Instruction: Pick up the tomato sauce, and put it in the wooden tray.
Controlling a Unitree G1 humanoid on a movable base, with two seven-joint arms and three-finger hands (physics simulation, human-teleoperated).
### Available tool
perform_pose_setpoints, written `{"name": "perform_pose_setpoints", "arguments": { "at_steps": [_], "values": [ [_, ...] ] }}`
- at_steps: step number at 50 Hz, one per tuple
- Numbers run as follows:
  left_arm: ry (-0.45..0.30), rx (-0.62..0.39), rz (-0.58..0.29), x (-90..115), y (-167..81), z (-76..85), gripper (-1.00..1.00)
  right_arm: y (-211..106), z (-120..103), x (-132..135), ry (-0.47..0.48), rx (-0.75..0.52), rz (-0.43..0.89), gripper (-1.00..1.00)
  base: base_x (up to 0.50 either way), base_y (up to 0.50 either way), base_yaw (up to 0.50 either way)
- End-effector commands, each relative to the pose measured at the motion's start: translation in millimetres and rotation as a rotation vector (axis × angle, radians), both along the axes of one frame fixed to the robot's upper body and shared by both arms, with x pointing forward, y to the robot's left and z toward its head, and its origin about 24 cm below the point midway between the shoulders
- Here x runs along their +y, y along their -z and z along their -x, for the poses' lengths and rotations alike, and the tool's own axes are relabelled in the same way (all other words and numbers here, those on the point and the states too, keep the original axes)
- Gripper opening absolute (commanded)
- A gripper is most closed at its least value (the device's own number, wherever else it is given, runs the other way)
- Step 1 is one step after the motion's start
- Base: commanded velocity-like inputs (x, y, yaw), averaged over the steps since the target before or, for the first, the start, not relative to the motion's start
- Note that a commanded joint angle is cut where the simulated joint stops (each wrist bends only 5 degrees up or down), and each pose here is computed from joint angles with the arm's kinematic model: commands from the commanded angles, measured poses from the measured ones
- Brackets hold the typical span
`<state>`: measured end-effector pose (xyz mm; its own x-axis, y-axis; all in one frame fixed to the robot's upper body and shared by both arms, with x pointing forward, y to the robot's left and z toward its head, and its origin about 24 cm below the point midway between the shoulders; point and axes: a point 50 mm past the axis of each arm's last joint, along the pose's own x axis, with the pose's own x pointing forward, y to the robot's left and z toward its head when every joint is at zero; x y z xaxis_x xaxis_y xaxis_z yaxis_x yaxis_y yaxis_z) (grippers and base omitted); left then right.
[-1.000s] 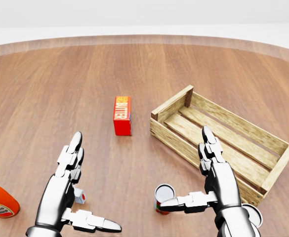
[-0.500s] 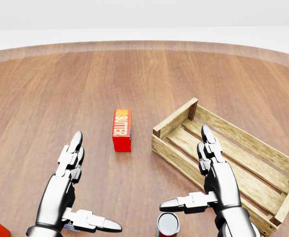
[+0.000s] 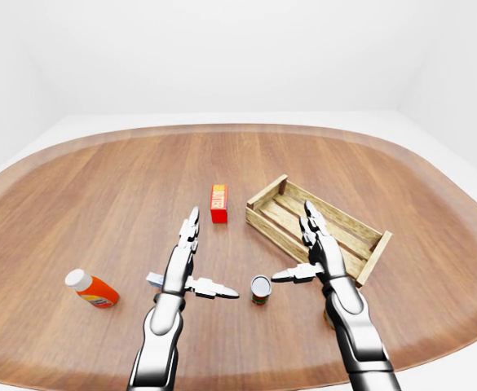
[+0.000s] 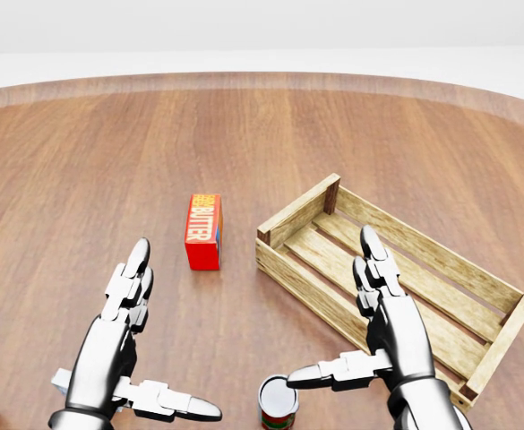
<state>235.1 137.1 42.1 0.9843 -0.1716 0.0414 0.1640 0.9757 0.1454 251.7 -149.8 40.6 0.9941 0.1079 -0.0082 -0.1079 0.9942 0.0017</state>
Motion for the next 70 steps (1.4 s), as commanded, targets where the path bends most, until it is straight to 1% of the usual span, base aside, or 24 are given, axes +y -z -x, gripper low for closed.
{"name": "perform_pose_setpoints", "arguments": {
  "at_steps": [1,5,6,10,20,25,28,31,36,37,38,44,49,53,57,58,59,62,65,69,70],
  "values": [
    [-0.001,0.002,-0.003,0.8,0.6,-0.1,1.0,1.0,-1.4,0.8,0.006,0.003,-0.003,1.0,0.0,0.0,0.0],
    [-0.001,0.004,-0.002,1.0,0.8,-0.3,1.0,2.0,-2.3,0.6,0.009,0.012,-0.002,1.0,0.0,0.0,0.0],
    [-0.001,0.004,-0.002,1.0,0.9,-0.2,1.0,2.5,-2.5,1.2,0.001,0.021,0.017,1.0,0.0,0.0,0.0],
    [-0.001,0.005,-0.002,1.0,1.0,0.1,1.0,1.6,-2.4,3.7,-0.012,0.02,0.047,1.0,0.5,0.0,0.0],
    [-0.001,0.003,0.0,0.9,0.7,1.0,1.0,1.8,-2.3,2.8,-0.011,0.028,0.05,1.0,0.5,0.01,0.0],
    [-0.001,0.002,0.001,0.8,0.4,1.3,1.0,1.3,-1.8,2.3,-0.013,0.025,0.043,1.0,0.5,0.01,0.0],
    [-0.001,0.001,0.0,0.7,0.3,1.3,1.0,-4.8,2.2,0.8,-0.021,-0.031,-0.025,1.0,0.5,0.0,0.0],
    [-0.001,0.001,0.0,0.6,0.2,1.3,1.0,-2.9,1.7,0.4,-0.012,-0.015,-0.001,1.0,0.0,0.0,0.0],
    [-0.001,0.001,-0.001,0.5,0.3,1.3,1.0,-4.2,3.2,-0.3,-0.015,-0.029,-0.013,1.0,0.0,0.0,0.0],
    [-0.001,0.001,-0.001,0.5,0.3,1.3,1.0,-3.2,3.7,1.1,-0.036,-0.015,0.001,1.0,0.0,0.0,0.0],
    [-0.001,0.001,-0.001,0.5,0.3,1.2,1.0,-3.2,3.7,1.2,-0.037,-0.014,0.002,1.0,0.0,0.0,0.0],
    [-0.001,0.002,-0.002,0.4,0.6,1.1,1.0,-2.2,6.5,9.3,-0.072,-0.002,0.12,1.0,0.0,0.0,0.0],
    [-0.001,0.003,-0.001,0.5,0.6,1.0,1.0,-1.9,9.1,16.0,-0.079,-0.009,0.301,1.0,0.0,0.0,0.0],
    [-0.001,0.003,0.0,0.7,0.7,0.7,1.0,0.9,10.2,19.2,-0.086,0.004,0.372,1.0,0.0,0.0,0.0],
    [-0.001,0.003,-0.001,0.7,0.7,0.5,1.0,2.7,10.2,20.2,-0.093,0.023,0.385,1.0,0.0,0.0,0.0],
    [-0.001,0.003,0.0,0.7,0.7,0.5,1.0,4.7,10.9,20.9,-0.11,0.043,0.442,1.0,0.0,0.0,0.0],
    [-0.001,0.003,0.0,0.8,0.6,0.5,1.0,5.3,10.7,19.6,-0.089,0.038,0.476,1.0,0.0,0.0,0.0],
    [-0.001,0.003,0.0,0.7,0.7,0.3,1.0,0.5,11.2,20.5,-0.094,0.022,0.491,1.0,0.0,0.0,0.0],
    [-0.001,0.003,0.0,0.8,0.7,0.1,1.0,0.8,11.5,22.1,-0.098,0.018,0.544,1.0,0.0,0.0,0.0],
    [0.0,0.004,0.0,0.9,0.9,0.0,1.0,8.8,11.7,21.6,-0.092,0.038,0.642,1.0,0.0,0.0,0.0],
    [0.0,0.004,0.0,0.9,0.9,0.0,1.0,9.0,11.7,21.5,-0.091,0.039,0.644,1.0,0.0,0.0,0.0]
  ]
}}
